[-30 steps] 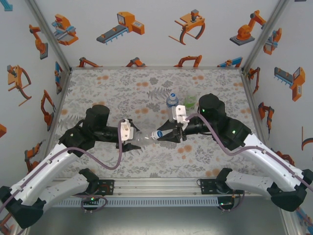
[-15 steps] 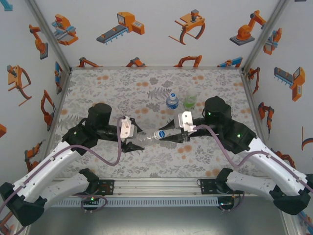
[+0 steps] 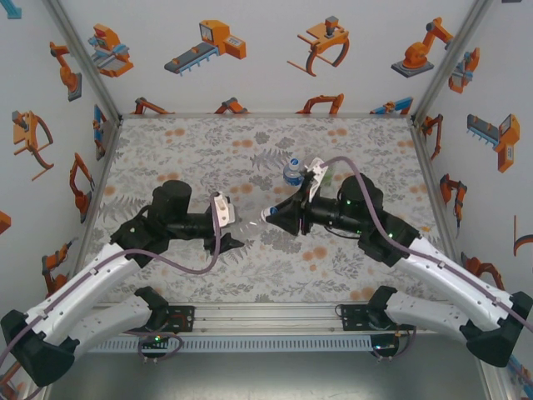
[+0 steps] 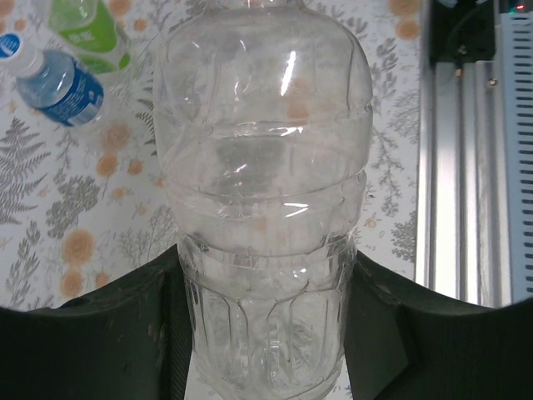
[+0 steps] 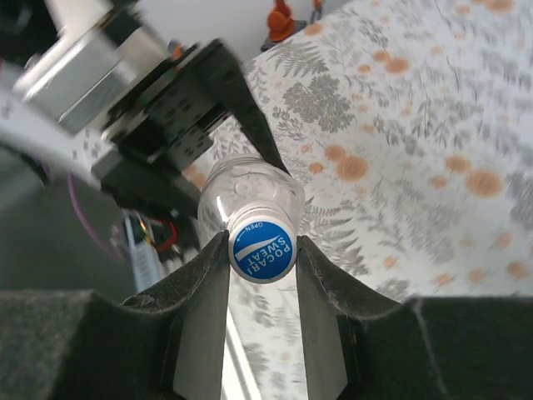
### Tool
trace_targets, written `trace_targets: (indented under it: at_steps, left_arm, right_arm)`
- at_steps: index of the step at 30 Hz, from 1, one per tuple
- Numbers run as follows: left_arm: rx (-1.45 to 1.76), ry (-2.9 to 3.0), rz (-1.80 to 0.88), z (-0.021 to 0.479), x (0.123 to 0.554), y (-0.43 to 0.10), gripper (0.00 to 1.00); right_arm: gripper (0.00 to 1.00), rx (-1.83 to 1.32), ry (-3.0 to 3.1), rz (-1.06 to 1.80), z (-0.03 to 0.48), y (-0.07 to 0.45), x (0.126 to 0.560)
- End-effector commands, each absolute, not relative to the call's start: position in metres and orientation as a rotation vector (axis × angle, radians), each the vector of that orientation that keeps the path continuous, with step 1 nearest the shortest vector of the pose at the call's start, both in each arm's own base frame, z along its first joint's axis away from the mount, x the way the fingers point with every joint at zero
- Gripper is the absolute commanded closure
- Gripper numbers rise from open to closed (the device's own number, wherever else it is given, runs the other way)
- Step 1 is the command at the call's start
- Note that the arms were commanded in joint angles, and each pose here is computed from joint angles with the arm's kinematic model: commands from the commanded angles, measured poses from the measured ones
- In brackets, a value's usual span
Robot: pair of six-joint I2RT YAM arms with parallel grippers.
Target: Screw on the bottle caps
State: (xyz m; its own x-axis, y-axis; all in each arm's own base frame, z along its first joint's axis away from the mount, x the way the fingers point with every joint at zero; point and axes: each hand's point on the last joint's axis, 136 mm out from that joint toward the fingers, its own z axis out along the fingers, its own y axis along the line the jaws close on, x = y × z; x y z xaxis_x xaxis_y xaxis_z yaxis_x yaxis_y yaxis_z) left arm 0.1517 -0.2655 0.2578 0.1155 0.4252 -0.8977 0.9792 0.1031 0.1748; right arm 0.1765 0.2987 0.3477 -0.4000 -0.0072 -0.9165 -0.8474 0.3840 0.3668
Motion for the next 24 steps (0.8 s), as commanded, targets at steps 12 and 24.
trace_targets:
  at_steps: [12,24]
  left_arm:
    - [1.360,1.305,-0.709,0.304,0.174,-0.285,1.00]
    - [1.459,1.280,-0.810,0.293,0.156,-0.291,1.00]
  right_arm:
    - [1.00,0.232,2.301,1.236,0.281,0.276,0.212]
    - [0.32,-0.244,2.067,1.144,0.341,0.283,0.210]
